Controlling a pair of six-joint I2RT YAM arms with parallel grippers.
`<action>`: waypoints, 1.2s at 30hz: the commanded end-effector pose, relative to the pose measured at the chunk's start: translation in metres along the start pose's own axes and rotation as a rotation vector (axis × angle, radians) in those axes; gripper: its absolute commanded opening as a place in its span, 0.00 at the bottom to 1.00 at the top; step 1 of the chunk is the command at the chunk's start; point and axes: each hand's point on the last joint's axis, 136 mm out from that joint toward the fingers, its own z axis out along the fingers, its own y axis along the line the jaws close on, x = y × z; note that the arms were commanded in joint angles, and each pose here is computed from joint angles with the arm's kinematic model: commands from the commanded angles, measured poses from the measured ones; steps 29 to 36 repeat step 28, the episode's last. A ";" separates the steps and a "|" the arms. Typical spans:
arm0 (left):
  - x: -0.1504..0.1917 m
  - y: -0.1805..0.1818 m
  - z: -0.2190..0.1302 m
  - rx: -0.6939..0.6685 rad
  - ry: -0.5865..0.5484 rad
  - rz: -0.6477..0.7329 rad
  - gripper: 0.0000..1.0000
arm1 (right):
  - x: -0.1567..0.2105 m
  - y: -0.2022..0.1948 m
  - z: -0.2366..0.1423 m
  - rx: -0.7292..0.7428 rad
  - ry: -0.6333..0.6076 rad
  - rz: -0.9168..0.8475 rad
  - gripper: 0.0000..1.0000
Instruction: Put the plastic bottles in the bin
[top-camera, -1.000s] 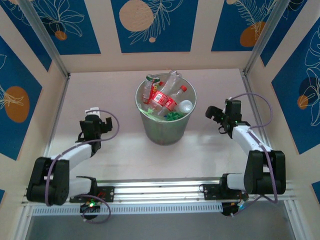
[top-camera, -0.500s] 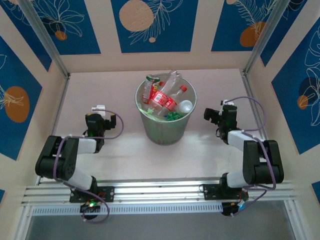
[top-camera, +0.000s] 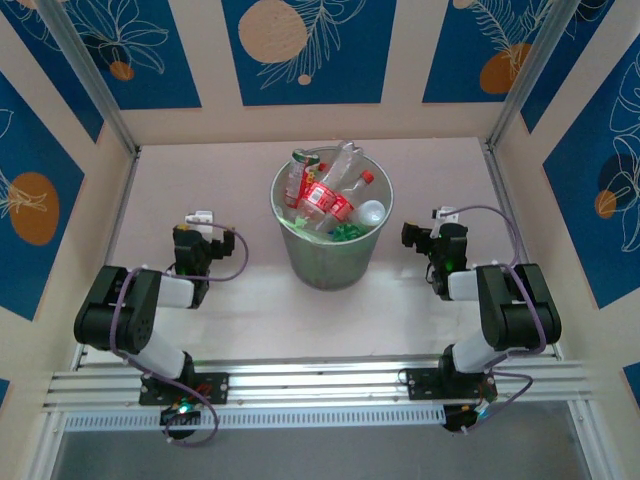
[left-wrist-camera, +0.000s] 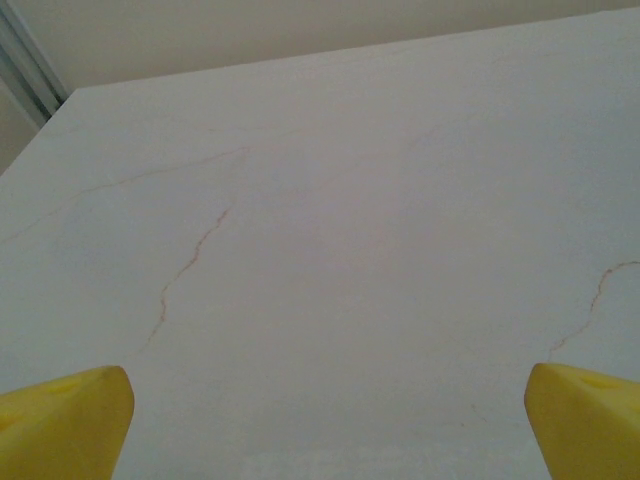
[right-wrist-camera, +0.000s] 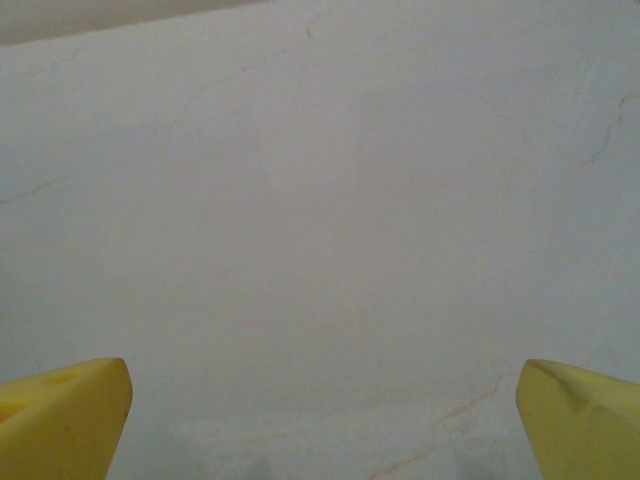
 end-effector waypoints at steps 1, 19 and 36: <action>-0.003 0.000 -0.001 0.014 -0.025 0.018 1.00 | -0.019 0.000 -0.001 0.003 -0.070 -0.016 0.99; -0.003 -0.001 0.000 0.018 -0.020 0.013 1.00 | -0.018 0.001 0.000 0.005 -0.064 -0.024 0.99; -0.002 0.000 0.000 0.017 -0.020 0.013 1.00 | -0.018 0.002 -0.001 0.004 -0.068 -0.028 0.99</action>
